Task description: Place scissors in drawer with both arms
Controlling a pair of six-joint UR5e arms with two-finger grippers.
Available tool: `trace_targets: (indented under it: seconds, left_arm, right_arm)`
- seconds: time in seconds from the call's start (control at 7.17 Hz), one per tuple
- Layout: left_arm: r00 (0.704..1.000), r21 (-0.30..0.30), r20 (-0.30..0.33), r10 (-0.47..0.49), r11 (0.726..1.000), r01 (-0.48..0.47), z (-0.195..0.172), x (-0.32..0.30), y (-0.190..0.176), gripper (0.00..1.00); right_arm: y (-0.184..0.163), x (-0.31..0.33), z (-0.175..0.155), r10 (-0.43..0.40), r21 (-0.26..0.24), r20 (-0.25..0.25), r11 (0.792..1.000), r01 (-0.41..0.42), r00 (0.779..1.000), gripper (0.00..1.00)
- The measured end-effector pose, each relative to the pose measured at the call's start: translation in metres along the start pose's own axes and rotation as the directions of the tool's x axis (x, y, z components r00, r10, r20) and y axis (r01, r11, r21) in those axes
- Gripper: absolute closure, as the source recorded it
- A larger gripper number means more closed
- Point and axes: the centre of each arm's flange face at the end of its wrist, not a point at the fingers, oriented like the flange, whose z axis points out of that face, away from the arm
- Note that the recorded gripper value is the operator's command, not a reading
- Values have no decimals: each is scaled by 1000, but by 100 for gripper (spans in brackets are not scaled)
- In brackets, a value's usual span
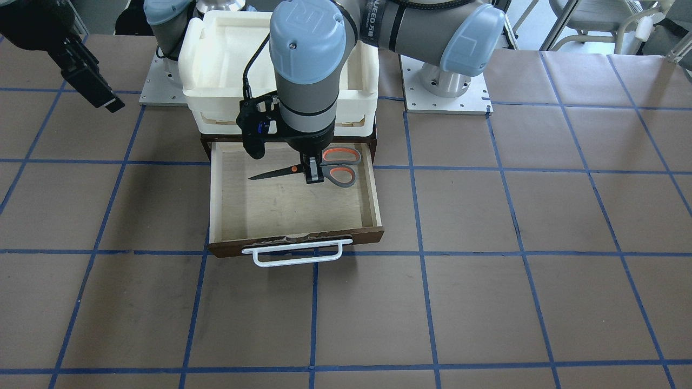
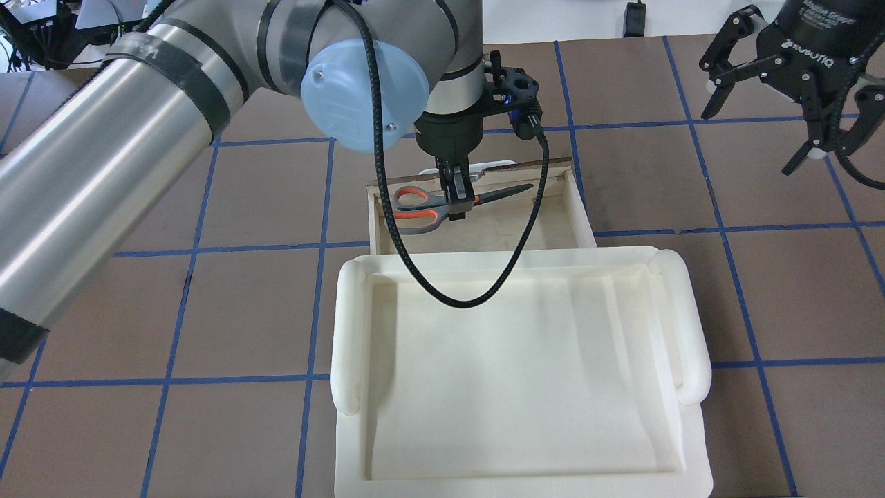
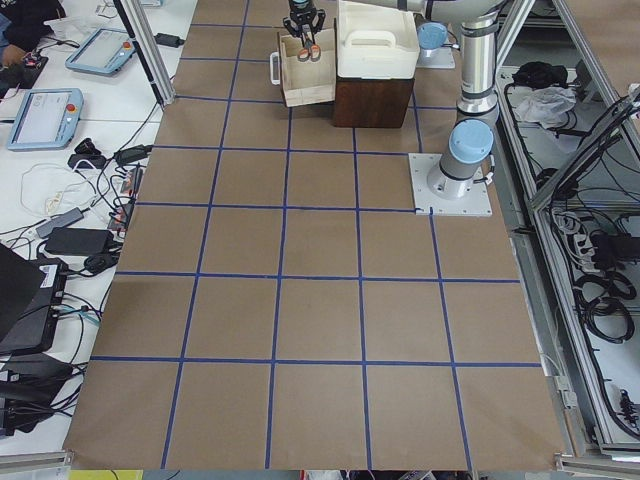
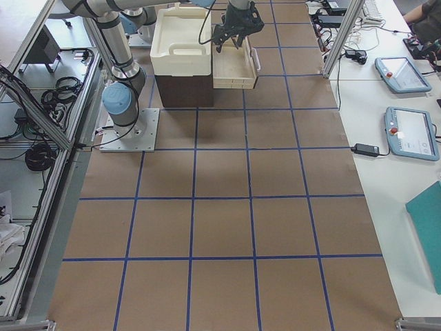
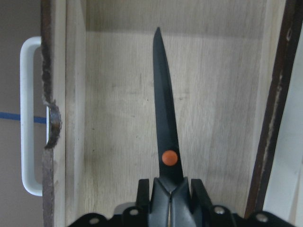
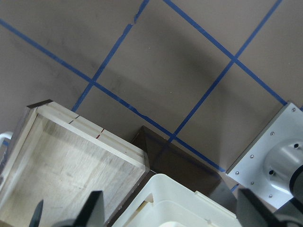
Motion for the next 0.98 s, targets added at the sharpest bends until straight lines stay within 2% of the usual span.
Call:
trace_targets:
  seconds: [0.14, 0.28, 0.42, 0.7, 0.98]
  left_arm:
    - [1000, -13, 1, 18, 1000, -18, 12, 5, -10, 100]
    - [1000, -29, 1, 28, 999, -28, 28, 6, -15, 100]
    - [999, -32, 6, 33, 999, -33, 43, 7, -18, 100]
    - [999, -22, 25, 39, 999, -39, 62, 6, -21, 100]
    - [998, -24, 28, 52, 998, -51, 72, 11, -30, 100]
  right_arm:
    - [4, 3, -2, -89, 6, 5, 996, 89, 996, 0]
    - [5, 4, 0, -183, 8, 0, 983, 183, 983, 0]
    - [4, 4, 3, -286, 7, -7, 958, 287, 958, 0]
    - [-2, 0, 4, -465, 39, -7, 885, 465, 885, 0]
    - [-3, -4, 6, -582, 72, -11, 810, 581, 813, 0]
